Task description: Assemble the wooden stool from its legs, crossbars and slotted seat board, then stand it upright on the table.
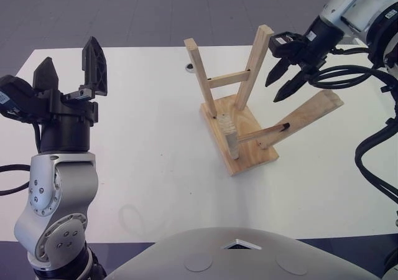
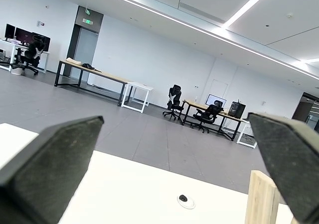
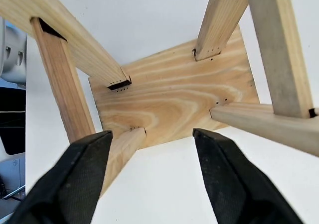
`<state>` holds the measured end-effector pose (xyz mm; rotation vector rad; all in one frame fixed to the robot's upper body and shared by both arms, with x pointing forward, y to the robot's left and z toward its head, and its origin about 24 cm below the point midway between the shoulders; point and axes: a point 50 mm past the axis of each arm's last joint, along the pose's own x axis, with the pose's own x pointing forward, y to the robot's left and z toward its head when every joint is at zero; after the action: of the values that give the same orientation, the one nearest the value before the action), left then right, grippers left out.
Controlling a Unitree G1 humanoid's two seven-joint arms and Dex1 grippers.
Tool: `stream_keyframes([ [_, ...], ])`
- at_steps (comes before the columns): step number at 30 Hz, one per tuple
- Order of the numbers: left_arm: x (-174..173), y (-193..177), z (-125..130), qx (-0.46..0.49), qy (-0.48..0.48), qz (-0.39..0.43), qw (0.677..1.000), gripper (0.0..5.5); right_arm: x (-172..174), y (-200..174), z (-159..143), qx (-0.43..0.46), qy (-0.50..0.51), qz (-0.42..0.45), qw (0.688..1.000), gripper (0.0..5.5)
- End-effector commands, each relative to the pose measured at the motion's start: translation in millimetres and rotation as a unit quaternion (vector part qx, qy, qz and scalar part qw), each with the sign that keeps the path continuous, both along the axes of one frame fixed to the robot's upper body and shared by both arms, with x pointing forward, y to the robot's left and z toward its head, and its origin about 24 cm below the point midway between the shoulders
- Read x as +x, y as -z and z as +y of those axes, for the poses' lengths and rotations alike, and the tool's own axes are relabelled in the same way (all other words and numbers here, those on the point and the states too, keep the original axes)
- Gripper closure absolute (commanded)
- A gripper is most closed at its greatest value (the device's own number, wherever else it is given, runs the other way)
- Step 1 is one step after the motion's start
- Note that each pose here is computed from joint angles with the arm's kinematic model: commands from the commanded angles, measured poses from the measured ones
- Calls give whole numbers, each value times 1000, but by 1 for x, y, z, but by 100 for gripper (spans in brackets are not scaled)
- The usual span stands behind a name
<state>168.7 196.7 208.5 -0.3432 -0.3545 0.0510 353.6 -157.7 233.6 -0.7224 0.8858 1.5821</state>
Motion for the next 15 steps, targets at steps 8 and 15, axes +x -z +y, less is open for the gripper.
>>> stream_keyframes([
  [8,14,-9,3,16,26,-11,999,17,-17,-103,77,438,-23,58,897,245],
  [15,15,-17,-3,21,44,-30,998,17,-18,-106,71,484,1,105,868,245],
])
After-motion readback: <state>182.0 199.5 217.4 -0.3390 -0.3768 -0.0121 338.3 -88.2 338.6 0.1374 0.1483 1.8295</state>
